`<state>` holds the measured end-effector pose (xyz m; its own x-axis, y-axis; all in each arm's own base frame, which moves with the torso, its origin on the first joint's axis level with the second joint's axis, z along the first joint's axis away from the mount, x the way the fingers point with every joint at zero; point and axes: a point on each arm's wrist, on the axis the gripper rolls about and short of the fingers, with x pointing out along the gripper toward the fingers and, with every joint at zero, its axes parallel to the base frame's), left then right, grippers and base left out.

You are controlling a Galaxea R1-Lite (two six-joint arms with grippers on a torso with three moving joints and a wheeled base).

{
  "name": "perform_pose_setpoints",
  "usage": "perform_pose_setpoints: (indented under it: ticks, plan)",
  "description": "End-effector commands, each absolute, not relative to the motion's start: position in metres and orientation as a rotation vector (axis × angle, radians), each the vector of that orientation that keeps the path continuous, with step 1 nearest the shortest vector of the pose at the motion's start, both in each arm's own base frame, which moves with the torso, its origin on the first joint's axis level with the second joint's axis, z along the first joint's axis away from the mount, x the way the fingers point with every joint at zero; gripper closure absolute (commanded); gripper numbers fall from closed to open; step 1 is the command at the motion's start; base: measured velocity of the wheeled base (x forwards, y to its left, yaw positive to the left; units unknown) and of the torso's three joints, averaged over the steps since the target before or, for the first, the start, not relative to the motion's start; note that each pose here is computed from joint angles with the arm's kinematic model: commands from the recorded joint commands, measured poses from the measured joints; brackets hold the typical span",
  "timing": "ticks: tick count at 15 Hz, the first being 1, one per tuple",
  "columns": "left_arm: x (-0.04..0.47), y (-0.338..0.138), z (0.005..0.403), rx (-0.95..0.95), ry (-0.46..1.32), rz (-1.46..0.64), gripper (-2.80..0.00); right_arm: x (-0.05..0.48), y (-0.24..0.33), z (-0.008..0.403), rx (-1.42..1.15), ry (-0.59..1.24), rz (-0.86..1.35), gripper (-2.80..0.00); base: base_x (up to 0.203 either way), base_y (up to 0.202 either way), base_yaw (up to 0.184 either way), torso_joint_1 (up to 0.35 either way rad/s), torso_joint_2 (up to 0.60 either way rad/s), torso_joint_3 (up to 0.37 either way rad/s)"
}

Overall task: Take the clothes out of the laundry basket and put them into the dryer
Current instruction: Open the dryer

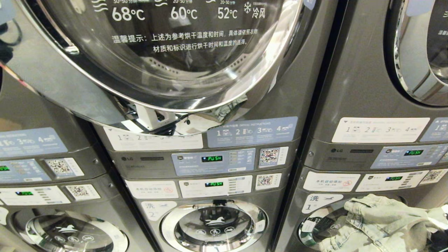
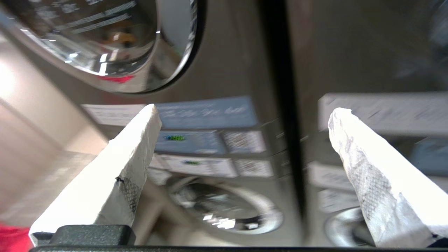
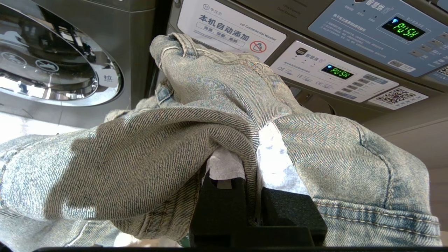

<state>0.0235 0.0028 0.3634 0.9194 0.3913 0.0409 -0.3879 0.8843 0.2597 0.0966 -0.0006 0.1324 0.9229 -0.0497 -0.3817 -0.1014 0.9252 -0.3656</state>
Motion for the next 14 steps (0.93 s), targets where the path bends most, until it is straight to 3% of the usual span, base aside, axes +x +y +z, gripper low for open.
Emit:
perform_pose_setpoints:
  ticks: [1,6,14]
  plan:
    - [0.014,0.021,0.331,0.319,0.040,0.459,-2.80,0.097,0.000,0.135,-0.395,0.384,0.026,0.00,0.000,0.000,0.000,0.000,0.00,0.000]
    - [-0.020,0.065,0.247,0.441,0.105,0.612,-2.80,0.093,-0.001,0.140,-0.398,0.342,0.018,0.00,0.000,0.000,0.000,0.000,0.00,0.000]
    - [-0.020,0.071,0.218,0.587,0.134,0.561,-2.80,0.085,-0.001,0.138,-0.402,0.324,0.017,0.00,0.000,0.000,0.000,0.000,0.00,0.000]
